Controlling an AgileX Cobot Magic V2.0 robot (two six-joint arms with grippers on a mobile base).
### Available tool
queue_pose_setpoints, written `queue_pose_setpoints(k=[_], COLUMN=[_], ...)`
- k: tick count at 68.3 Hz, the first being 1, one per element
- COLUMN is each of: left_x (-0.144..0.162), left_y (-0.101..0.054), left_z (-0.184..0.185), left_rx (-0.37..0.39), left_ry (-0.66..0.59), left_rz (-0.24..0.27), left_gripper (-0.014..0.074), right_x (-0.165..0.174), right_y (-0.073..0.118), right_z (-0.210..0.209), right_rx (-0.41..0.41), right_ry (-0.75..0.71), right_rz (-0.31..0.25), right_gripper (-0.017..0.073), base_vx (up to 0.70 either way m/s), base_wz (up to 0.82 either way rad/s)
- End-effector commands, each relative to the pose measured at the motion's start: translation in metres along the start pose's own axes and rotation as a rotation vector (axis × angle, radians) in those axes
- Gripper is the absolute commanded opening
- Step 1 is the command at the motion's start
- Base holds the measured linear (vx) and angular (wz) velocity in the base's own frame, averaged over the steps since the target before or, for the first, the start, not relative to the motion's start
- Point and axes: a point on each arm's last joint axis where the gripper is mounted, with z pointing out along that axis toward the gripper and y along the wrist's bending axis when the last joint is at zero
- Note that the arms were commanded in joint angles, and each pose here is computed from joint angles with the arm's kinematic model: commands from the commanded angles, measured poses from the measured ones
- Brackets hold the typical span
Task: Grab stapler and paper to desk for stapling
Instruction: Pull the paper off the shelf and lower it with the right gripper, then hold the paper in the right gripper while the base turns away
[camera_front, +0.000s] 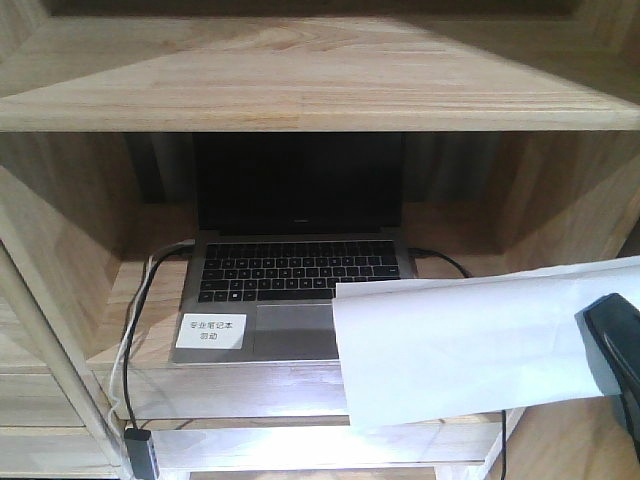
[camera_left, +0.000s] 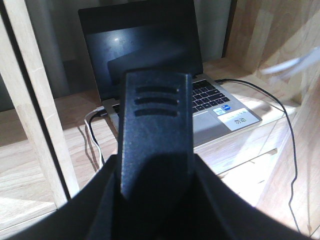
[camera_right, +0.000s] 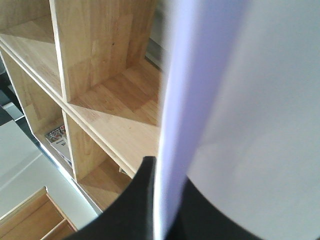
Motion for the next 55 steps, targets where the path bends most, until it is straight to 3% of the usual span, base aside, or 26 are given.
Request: queue_pose_setpoints(k=[1,55], left_x=[-0.0174,-0.0174], left_y=[-0.0009,-0.0009], left_z=[-0.0041,-0.0041], left_rx=[0.01,0.01], left_ry=[-0.123,-0.123], left_rz=[-0.005,-0.005], left_gripper=[-0.0006,-0.0006], right_x=[-0.0001,-0.0001], right_y=[0.0075,0.0075], right_z=[-0.0057,-0.0057], right_rx=[-0.108,-0.108], right_ry=[-0.032,-0.032], right_rz=[-0.001,-0.001], right_gripper=[-0.0001,-0.0001], base_vx=[0.0,-0.07], base_wz=[0.0,0.01])
